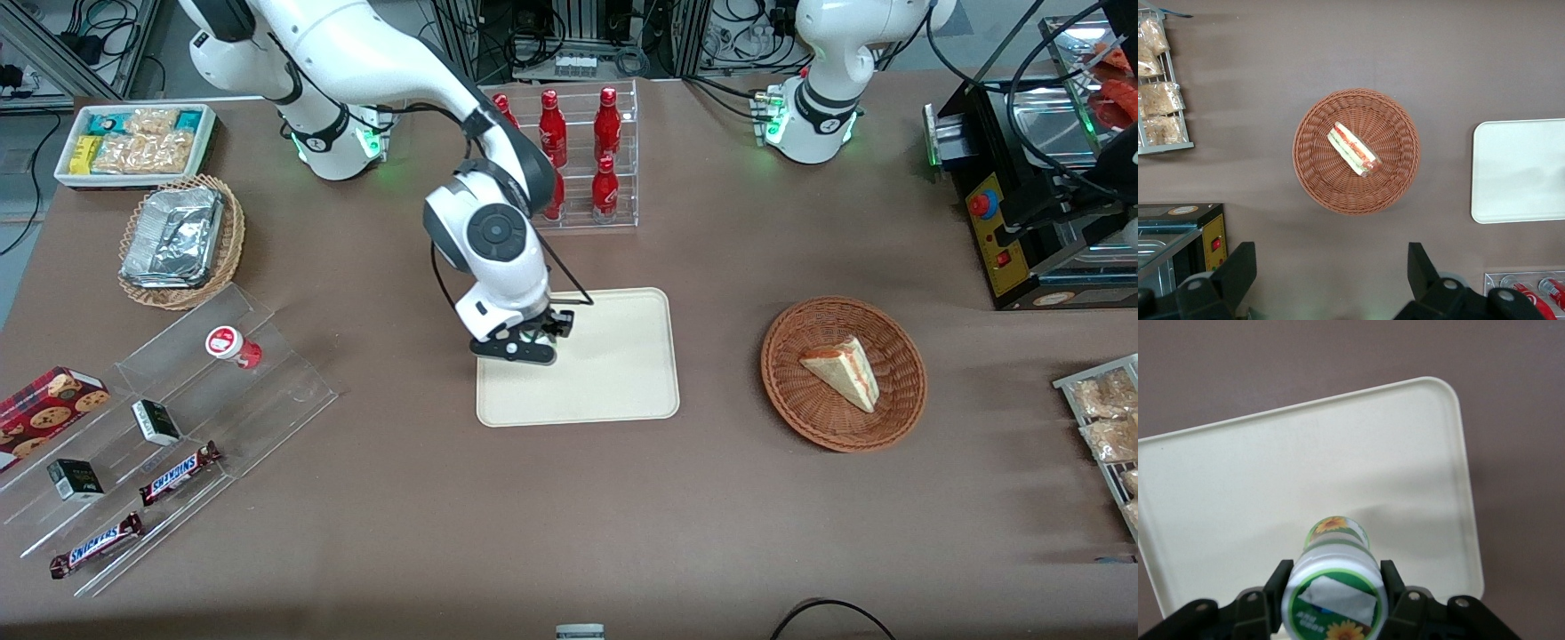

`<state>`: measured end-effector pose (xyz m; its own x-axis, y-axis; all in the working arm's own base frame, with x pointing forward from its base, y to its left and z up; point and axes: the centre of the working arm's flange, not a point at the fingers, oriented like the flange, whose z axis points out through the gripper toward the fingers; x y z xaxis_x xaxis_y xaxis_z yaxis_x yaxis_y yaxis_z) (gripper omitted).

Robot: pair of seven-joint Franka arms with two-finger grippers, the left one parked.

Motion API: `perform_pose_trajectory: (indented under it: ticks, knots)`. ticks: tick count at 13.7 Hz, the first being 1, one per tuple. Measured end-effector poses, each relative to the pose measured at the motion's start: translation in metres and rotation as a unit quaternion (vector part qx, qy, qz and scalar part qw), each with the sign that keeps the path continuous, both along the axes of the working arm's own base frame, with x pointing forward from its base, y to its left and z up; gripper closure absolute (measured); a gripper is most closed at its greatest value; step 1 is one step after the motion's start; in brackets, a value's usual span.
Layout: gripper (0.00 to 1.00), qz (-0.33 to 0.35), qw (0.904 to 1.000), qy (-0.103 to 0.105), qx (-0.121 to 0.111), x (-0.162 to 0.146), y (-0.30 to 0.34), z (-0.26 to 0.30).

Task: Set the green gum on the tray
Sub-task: 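Carry the held gum container over the cream tray, then lower the gum container onto the tray and open the right gripper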

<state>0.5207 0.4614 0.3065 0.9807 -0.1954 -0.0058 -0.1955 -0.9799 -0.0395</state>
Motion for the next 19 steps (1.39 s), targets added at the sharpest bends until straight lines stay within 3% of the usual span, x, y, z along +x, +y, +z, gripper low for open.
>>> perform_pose_trajectory:
  ticks: [7,13,16,19]
  knots:
    - [0.41,0.003,0.9999,0.004,-0.014,-0.003,0.033,-0.050]
    - [0.41,0.006,0.9997,-0.007,-0.022,-0.003,0.037,-0.077]
    - [0.30,0.010,0.9994,-0.017,-0.029,-0.002,0.039,-0.078]
    - [0.01,0.015,0.9991,-0.023,-0.032,-0.002,0.040,-0.077]
